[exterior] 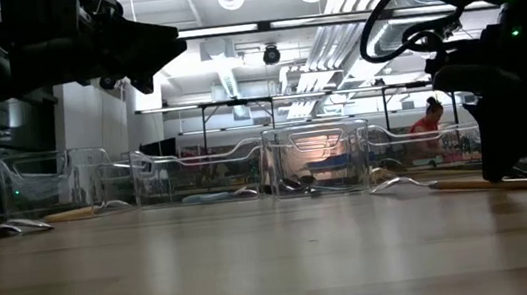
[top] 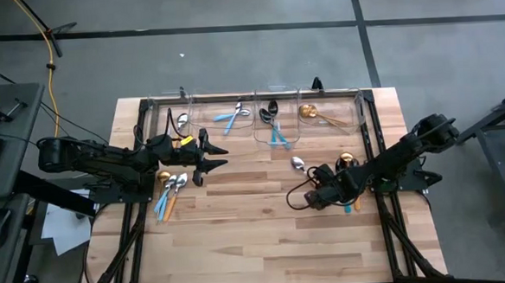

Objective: Sort silverware by color (type)
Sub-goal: Put the yellow spoon into the left transparent bin

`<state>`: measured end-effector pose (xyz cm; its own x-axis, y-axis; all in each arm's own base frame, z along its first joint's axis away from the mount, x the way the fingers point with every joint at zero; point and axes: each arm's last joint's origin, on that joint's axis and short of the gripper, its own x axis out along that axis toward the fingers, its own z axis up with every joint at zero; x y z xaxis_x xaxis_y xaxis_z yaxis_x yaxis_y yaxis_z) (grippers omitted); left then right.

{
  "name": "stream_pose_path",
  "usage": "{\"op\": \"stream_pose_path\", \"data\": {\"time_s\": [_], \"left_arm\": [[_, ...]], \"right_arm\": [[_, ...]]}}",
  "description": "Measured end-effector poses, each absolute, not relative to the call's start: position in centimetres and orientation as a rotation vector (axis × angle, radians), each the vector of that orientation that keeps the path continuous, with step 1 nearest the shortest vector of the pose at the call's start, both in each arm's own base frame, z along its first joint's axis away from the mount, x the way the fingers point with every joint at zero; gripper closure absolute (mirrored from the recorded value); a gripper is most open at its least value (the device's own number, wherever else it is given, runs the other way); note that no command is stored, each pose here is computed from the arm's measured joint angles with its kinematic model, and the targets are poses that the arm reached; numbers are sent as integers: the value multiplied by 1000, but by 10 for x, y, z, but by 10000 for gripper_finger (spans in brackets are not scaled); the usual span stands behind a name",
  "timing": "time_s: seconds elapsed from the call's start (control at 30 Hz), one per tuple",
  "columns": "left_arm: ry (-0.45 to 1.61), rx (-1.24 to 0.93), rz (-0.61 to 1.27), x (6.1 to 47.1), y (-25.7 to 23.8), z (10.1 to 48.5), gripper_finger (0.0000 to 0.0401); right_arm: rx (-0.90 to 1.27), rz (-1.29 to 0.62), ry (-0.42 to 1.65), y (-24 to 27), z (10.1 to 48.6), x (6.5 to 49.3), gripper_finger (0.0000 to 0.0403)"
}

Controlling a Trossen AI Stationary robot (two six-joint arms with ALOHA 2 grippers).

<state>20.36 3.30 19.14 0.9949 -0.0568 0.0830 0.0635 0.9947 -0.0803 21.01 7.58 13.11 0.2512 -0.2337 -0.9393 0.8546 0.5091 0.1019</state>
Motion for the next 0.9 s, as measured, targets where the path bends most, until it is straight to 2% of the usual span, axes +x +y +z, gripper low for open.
{"op": "stream_pose_path", "data": {"time_s": [0.13,0.4,0.5,0.73,0.9], "left_arm": [[-81,-83,-60,204,33,191,268],[-81,-83,-61,204,33,191,268],[-81,-83,-60,204,33,191,268],[-81,-83,-60,204,33,191,268],[-81,-83,-60,204,33,191,268]], "right_arm": [[711,-831,1063,76,131,210,389],[708,-823,1058,76,131,211,286],[676,-828,1051,75,130,211,264],[563,-764,1088,78,144,220,261],[450,-776,1021,76,157,228,264]]}}
